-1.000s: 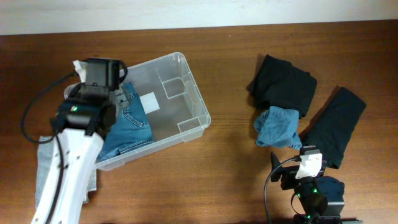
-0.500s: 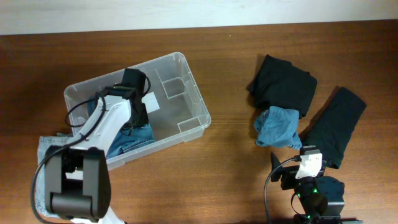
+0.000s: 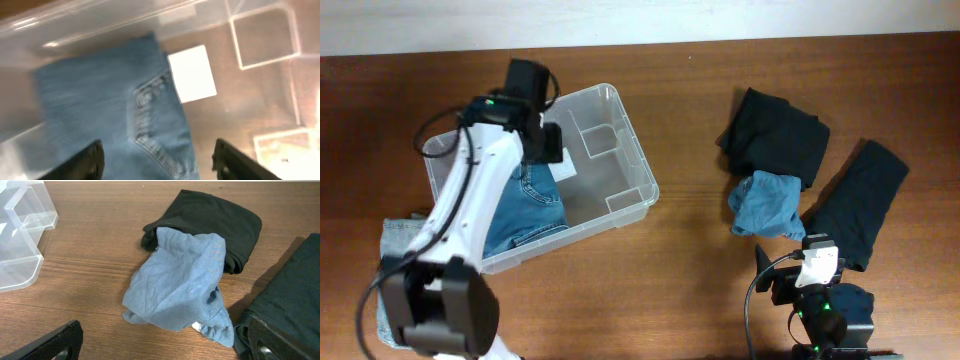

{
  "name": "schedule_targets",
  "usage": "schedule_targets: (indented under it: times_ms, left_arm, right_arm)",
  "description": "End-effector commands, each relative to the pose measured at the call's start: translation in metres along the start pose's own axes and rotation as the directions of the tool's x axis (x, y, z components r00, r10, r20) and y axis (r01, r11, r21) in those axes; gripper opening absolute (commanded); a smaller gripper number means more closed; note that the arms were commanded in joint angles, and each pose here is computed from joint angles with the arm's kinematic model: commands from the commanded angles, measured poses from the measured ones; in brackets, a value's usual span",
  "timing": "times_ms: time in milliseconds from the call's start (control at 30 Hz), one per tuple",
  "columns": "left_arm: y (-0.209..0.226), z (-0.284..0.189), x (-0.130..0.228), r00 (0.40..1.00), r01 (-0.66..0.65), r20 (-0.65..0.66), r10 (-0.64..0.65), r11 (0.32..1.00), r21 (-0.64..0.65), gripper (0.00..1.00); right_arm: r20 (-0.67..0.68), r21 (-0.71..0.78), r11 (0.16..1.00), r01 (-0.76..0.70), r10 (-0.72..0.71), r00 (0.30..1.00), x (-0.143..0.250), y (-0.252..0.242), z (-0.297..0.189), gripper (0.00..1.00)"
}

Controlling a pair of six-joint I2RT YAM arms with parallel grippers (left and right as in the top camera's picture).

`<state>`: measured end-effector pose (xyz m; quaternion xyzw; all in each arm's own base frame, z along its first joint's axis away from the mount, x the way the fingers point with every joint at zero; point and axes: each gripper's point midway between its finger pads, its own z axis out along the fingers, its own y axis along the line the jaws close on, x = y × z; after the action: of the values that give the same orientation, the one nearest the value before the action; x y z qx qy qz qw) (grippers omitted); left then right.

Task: Pack container
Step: 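Release the jeans and flatten them inside the bin with the left gripper, then move the left gripper back toward the light-grey jeans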

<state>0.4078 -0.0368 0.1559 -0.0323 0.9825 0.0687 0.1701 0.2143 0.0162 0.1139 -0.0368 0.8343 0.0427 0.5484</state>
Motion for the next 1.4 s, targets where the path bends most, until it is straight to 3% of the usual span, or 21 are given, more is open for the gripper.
schedule_targets:
  times_ms: [0, 167, 333, 400, 467, 567, 600, 700, 867, 967, 1133, 1333, 1367]
  left_arm:
    - [0.06, -0.03, -0.011, 0.978, 0.202, 0.076, -0.193, 0.969, -0.142, 0.72]
    - [0.148, -0.022, 0.019, 0.886, 0.452, 0.001, -0.463, 0.865, -0.218, 0.8]
    - [0.189, 0.002, 0.036, 0.831, 0.54, -0.08, -0.55, 0.834, -0.115, 0.81]
    - [0.184, 0.024, 0.032, 0.868, 0.488, -0.115, -0.483, 0.873, 0.012, 0.8]
    - [0.169, 0.042, 0.03, 0.906, 0.415, -0.149, -0.396, 0.901, 0.127, 0.7]
    - [0.167, 0.061, 0.034, 0.901, 0.417, -0.188, -0.391, 0.9, 0.125, 0.57]
    - [0.166, 0.067, 0.034, 0.9, 0.416, -0.196, -0.388, 0.901, 0.126, 0.45]
    - [0.164, 0.078, 0.035, 0.898, 0.415, -0.212, -0.384, 0.901, 0.128, 0.27]
    - [0.144, 0.088, 0.014, 0.966, 0.249, -0.136, -0.221, 0.938, 0.243, 0.01]
    - [0.12, 0.089, -0.012, 0.997, 0.071, -0.017, -0.069, 0.961, 0.268, 0.0]
    - [0.091, 0.086, -0.051, 0.983, -0.136, 0.153, 0.103, 0.964, 0.228, 0.0]
    - [0.092, 0.085, -0.058, 0.988, -0.035, 0.151, 0.001, 0.975, 0.221, 0.01]
    - [0.092, 0.084, -0.057, 0.989, -0.008, 0.143, -0.025, 0.974, 0.225, 0.05]
  right_arm:
    - [-0.002, 0.0, 1.0, 0.002, -0.002, 1.0, 0.002, 0.0, 0.001, 0.98]
    - [-0.002, 0.0, 1.0, 0.002, -0.002, 1.0, 0.002, 0.0, 0.001, 0.98]
    - [-0.002, 0.0, 1.0, 0.002, -0.002, 1.0, 0.002, 0.0, 0.001, 0.98]
    - [-0.002, 0.0, 1.0, 0.003, -0.003, 1.0, 0.002, 0.0, 0.001, 0.98]
    - [-0.002, 0.0, 1.0, 0.002, -0.002, 1.0, 0.002, 0.0, 0.001, 0.98]
    - [-0.002, 0.0, 1.0, 0.003, -0.003, 1.0, 0.002, 0.0, 0.001, 0.98]
    - [-0.002, 0.0, 1.0, 0.002, -0.002, 1.0, 0.002, 0.0, 0.001, 0.98]
    - [-0.002, 0.0, 1.0, 0.002, -0.002, 1.0, 0.002, 0.0, 0.001, 0.98]
    - [-0.002, 0.0, 1.0, 0.002, -0.002, 1.0, 0.002, 0.0, 0.001, 0.98]
    - [-0.002, 0.0, 1.0, 0.002, -0.002, 1.0, 0.002, 0.0, 0.001, 0.98]
    - [-0.002, 0.0, 1.0, 0.002, -0.002, 1.0, 0.002, 0.0, 0.001, 0.98]
    - [-0.002, 0.0, 1.0, 0.002, -0.002, 1.0, 0.002, 0.0, 0.001, 0.98]
    - [-0.002, 0.0, 1.0, 0.002, -0.002, 1.0, 0.002, 0.0, 0.001, 0.99]
